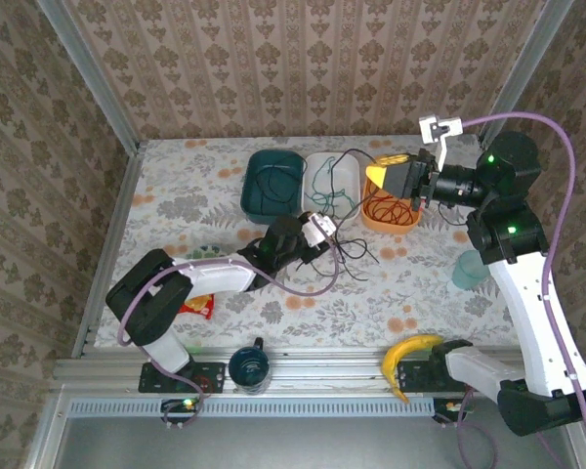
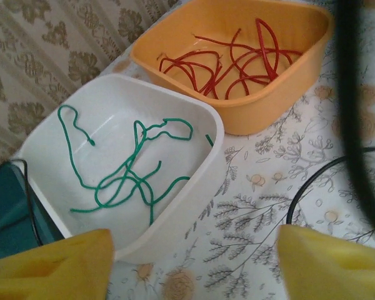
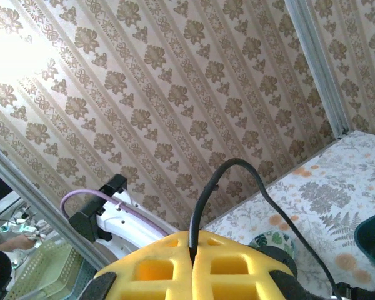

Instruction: Untangle the cables

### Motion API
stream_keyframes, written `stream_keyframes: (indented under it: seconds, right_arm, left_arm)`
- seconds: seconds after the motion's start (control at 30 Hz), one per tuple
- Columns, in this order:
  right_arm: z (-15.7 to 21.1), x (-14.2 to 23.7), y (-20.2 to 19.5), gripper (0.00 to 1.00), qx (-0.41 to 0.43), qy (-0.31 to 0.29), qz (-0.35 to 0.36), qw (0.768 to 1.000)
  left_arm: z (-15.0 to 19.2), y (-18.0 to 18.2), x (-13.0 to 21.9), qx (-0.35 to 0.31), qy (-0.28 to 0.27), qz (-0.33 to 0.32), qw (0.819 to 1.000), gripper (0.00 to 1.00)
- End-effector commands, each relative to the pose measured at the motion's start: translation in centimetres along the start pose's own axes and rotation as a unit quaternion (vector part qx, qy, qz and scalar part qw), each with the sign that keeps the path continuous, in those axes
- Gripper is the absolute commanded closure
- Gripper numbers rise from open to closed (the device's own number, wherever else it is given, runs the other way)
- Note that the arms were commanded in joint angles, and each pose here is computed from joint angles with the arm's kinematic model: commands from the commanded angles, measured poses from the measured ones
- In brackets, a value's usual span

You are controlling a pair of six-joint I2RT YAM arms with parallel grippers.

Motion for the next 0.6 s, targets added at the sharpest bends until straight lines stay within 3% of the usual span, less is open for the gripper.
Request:
stream_keyframes:
  seconds: [0.0,0.2,0.4,0.57]
  right_arm:
    - [0.4,0.2,0.0,0.99,-0.01,0.009,-0.012,1.0]
    - [0.2,0.4,-0.6,0.99,-0.018,-0.003,-0.003,1.0]
    - [-0.6,1.9,-3.6,0.99,-0.052,-0.071,0.087,0.992]
    - [-0.6,5.4,-8.1,1.0,-0.117,-0.186,0.225,0.949]
  left_arm:
    - [-1.0,-0.3,-0.5,-0.005,-0.03,0.009,0.999,0.58]
    - [-0.7,-0.2,-0.9,0.028,-0.029,-0.004,0.999,1.0]
    - [0.2,3.6,1.6,0.163,-0.053,-0.067,0.983,1.0]
    - [3.2,9.3,6.0,0.345,-0.065,-0.145,0.925,1.0]
Point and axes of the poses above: each hand's point on the last joint's axis, 136 mm out from that joint toward the fingers, its own x axis back along the fingers, its own y axis along the line the jaws close on, z = x × y, the point moved 8 cm from there along x, back along the fingers, and after that the axes turned 9 degrees about -x, right-handed, at the moved point
